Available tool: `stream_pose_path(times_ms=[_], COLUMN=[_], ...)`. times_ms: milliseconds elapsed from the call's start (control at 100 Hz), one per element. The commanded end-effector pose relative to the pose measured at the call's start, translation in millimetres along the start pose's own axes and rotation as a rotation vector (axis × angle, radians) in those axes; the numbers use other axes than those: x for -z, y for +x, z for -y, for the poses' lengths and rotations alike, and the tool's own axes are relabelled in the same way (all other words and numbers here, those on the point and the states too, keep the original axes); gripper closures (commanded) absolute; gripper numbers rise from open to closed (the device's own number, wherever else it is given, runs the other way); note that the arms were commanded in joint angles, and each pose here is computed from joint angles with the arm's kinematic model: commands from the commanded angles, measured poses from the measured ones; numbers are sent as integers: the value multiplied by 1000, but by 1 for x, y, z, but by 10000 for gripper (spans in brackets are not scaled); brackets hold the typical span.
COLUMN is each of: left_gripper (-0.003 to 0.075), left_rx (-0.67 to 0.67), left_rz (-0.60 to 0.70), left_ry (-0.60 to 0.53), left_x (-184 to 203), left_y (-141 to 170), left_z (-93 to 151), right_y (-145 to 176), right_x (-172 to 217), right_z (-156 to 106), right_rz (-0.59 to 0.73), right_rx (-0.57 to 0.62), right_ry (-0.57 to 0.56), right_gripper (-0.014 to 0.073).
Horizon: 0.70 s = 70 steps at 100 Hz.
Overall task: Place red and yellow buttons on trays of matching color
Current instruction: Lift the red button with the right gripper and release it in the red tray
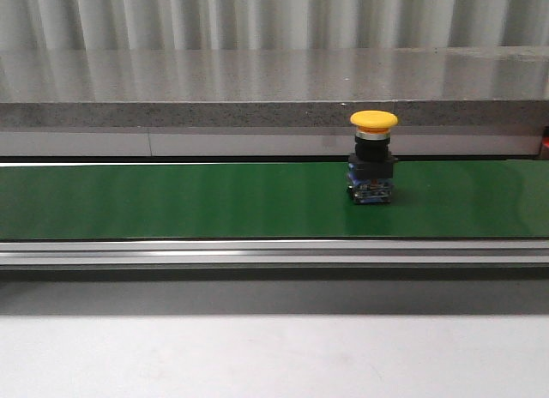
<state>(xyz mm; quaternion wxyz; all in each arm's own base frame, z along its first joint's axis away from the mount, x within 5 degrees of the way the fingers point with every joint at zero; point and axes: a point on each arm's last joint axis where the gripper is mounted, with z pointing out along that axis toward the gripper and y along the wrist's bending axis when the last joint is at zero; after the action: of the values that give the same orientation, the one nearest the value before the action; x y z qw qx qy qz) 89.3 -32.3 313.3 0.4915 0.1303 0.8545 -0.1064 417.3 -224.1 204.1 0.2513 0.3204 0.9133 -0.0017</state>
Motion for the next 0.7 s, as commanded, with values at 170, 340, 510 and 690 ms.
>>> stream_pose_path(times_ms=[170, 340, 510, 690], left_gripper=[740, 740, 740, 740], left_rx=[9, 9, 9, 9], left_rz=[86, 86, 86, 86], left_ry=[11, 11, 11, 11], left_x=[4, 4, 4, 4], left_y=[-13, -13, -13, -13], left_z=[1, 1, 1, 1], right_y=[-23, -24, -17, 2], right_x=[57, 83, 119, 152], right_z=[-5, -7, -11, -19], right_rz=[167, 188, 223, 249], right_rx=[1, 6, 15, 53], right_ry=[-27, -33, -43, -58], right_gripper=[87, 87, 87, 87])
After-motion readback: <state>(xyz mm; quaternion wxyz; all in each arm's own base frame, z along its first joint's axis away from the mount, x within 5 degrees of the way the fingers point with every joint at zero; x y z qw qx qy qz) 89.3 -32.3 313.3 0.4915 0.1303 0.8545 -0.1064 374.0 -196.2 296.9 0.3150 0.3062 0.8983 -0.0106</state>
